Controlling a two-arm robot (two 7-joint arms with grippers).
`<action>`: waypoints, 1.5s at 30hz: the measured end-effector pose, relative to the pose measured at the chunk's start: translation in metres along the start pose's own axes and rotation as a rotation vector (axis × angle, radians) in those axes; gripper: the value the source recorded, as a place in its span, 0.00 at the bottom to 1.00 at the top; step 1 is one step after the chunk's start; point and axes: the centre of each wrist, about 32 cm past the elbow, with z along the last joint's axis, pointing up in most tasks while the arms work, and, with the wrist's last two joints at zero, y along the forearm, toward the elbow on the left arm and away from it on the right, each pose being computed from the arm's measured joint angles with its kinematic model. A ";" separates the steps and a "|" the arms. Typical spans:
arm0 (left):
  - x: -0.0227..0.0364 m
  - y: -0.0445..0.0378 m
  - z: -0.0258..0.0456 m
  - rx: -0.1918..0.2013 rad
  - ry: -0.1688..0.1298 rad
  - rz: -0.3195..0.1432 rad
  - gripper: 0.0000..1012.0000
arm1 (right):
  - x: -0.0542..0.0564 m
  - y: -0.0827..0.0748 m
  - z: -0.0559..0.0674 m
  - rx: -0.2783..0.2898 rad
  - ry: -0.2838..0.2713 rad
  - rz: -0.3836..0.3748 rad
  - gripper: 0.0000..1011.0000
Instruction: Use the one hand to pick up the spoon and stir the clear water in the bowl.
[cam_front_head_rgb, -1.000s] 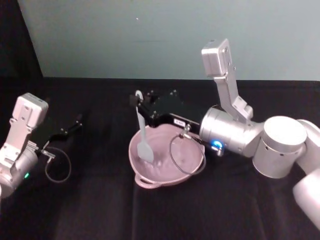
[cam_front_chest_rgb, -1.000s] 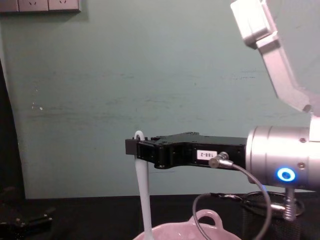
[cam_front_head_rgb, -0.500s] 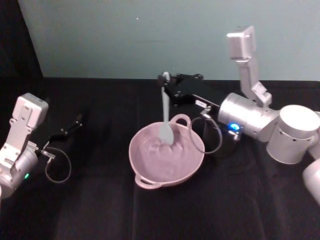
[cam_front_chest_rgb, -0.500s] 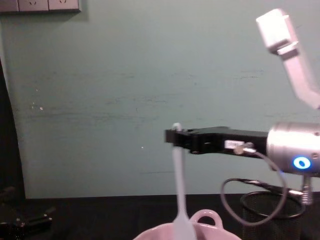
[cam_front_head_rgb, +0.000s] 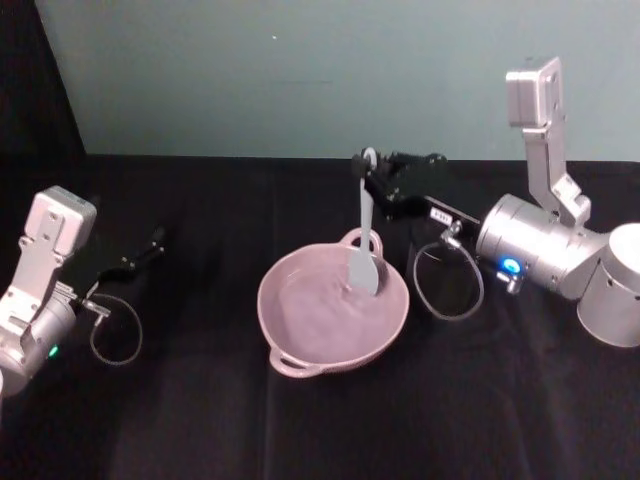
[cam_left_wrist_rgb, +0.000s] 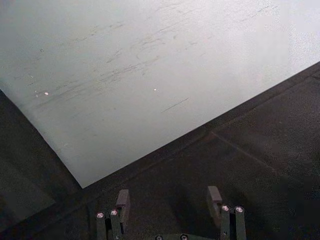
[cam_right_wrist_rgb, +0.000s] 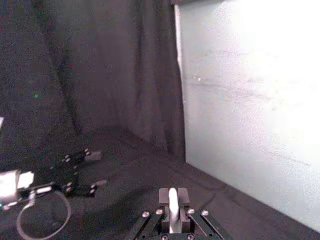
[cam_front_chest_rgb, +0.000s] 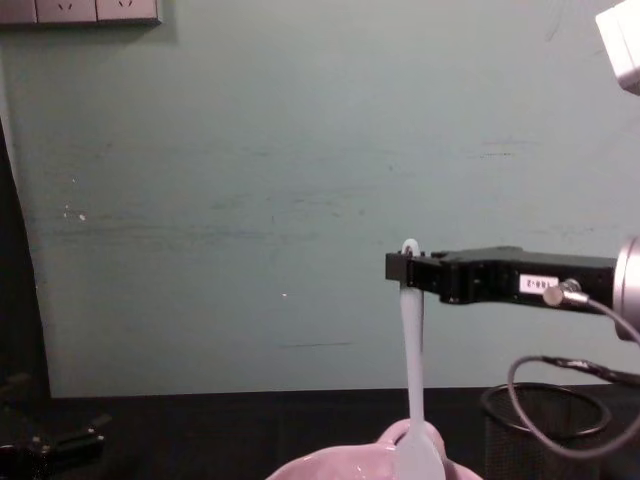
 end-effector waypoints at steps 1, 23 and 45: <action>0.0000 0.0000 0.0000 0.000 0.000 0.000 1.00 | -0.002 -0.001 0.000 -0.002 -0.001 0.004 0.11; 0.0000 0.0000 0.0000 0.000 0.000 0.000 1.00 | -0.053 0.030 -0.006 0.006 0.027 0.177 0.11; 0.0000 0.0000 0.0000 0.000 0.000 0.000 1.00 | 0.000 0.021 -0.006 0.007 0.015 0.004 0.11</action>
